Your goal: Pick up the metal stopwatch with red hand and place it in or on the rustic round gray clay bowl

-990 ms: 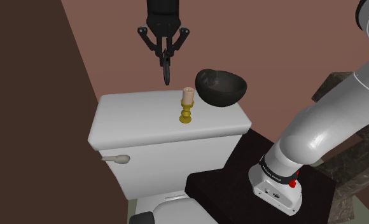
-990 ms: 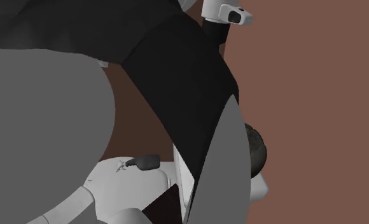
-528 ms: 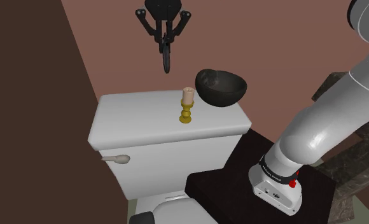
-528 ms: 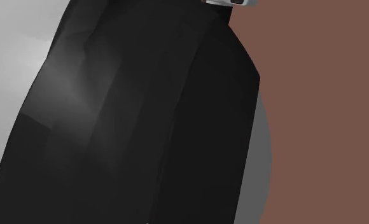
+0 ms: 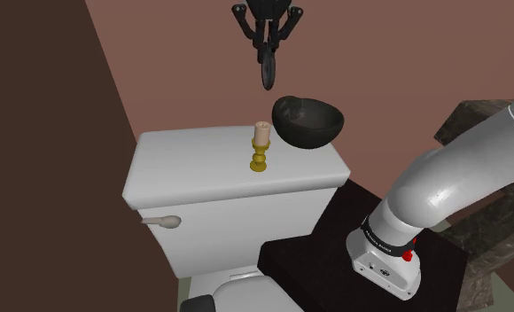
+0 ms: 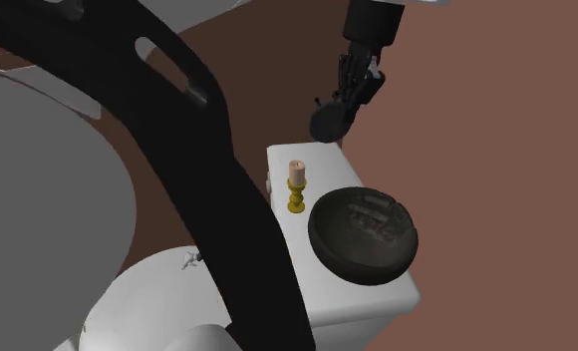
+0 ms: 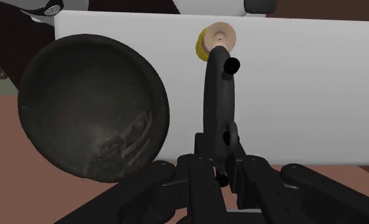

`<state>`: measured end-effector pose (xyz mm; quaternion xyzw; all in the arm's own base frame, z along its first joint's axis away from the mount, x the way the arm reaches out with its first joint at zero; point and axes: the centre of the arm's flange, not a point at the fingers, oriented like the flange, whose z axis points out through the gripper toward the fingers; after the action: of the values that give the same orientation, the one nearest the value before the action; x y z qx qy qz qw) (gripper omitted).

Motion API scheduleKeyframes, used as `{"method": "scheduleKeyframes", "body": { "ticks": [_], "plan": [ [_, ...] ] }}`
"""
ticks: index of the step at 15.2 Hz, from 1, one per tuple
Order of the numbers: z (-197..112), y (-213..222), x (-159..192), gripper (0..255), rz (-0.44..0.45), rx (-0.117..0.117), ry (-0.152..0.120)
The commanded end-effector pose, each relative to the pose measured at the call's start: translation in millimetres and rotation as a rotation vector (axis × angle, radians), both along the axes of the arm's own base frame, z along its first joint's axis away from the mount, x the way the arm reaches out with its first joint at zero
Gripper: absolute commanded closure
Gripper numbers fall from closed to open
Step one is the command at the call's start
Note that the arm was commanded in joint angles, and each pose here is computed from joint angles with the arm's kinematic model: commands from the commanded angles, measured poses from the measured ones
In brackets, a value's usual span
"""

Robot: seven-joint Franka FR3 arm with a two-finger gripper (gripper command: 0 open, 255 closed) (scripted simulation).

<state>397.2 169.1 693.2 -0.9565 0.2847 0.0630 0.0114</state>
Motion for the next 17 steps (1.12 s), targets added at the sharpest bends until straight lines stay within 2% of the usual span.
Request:
{"method": "scheduleKeyframes", "body": {
  "ticks": [1, 9, 17],
  "plan": [
    [2.0, -23.6, -10.3, 255, 0.002, 0.001, 0.001],
    [8.3, -129.5, -43.0, 255, 0.002, 0.001, 0.001],
    [-34.0, -129.5, -43.0, 255, 0.002, 0.001, 0.001]
  ]
}}
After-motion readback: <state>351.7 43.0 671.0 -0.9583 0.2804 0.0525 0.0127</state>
